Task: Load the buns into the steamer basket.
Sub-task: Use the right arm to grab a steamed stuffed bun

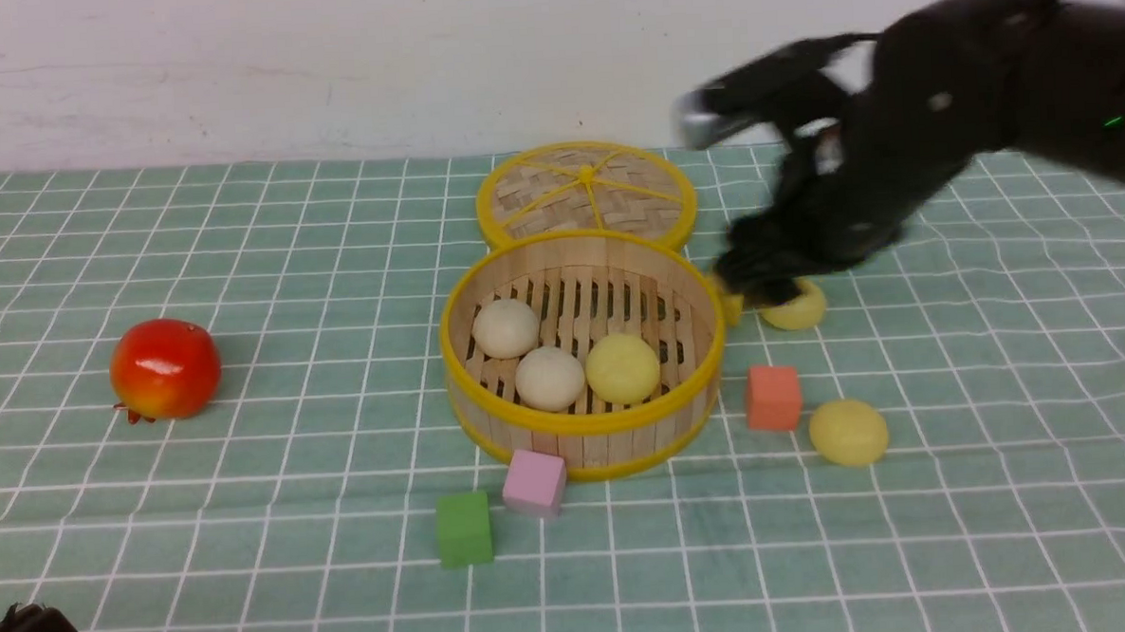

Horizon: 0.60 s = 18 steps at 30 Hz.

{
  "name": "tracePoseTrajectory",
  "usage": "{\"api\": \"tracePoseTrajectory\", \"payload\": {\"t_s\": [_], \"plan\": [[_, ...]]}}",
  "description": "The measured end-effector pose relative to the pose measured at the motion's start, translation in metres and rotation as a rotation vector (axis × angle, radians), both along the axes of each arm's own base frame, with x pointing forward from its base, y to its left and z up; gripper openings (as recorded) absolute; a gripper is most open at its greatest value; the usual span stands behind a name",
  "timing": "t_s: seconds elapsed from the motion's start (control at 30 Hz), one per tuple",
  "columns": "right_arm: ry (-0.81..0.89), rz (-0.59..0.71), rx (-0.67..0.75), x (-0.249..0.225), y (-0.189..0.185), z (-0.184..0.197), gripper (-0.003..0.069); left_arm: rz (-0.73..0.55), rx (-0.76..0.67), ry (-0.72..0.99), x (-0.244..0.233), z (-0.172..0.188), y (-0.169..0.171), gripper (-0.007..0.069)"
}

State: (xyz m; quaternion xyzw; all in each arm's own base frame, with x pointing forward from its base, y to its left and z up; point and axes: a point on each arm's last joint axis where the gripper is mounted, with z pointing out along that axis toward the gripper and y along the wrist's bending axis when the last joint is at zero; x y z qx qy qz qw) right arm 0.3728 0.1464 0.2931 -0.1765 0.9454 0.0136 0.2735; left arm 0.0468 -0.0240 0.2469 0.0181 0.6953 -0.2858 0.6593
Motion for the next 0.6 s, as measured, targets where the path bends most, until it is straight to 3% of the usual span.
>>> {"api": "tracePoseTrajectory", "payload": {"t_s": [0.1, 0.2, 0.37, 0.6], "plan": [[0.179, -0.177, -0.043, 0.004, -0.047, -0.027, 0.0411, 0.000, 0.000, 0.000, 0.000, 0.000, 0.000, 0.0060], [0.253, -0.228, 0.003, 0.007, -0.063, -0.052, 0.0356, 0.000, 0.000, 0.000, 0.000, 0.000, 0.000, 0.0060], [0.250, -0.201, 0.106, 0.008, -0.058, -0.067, 0.0314, 0.000, 0.000, 0.000, 0.000, 0.000, 0.000, 0.0060], [0.220, -0.189, 0.182, 0.018, -0.051, -0.080, 0.0310, 0.000, 0.000, 0.000, 0.000, 0.000, 0.000, 0.0070]]}}
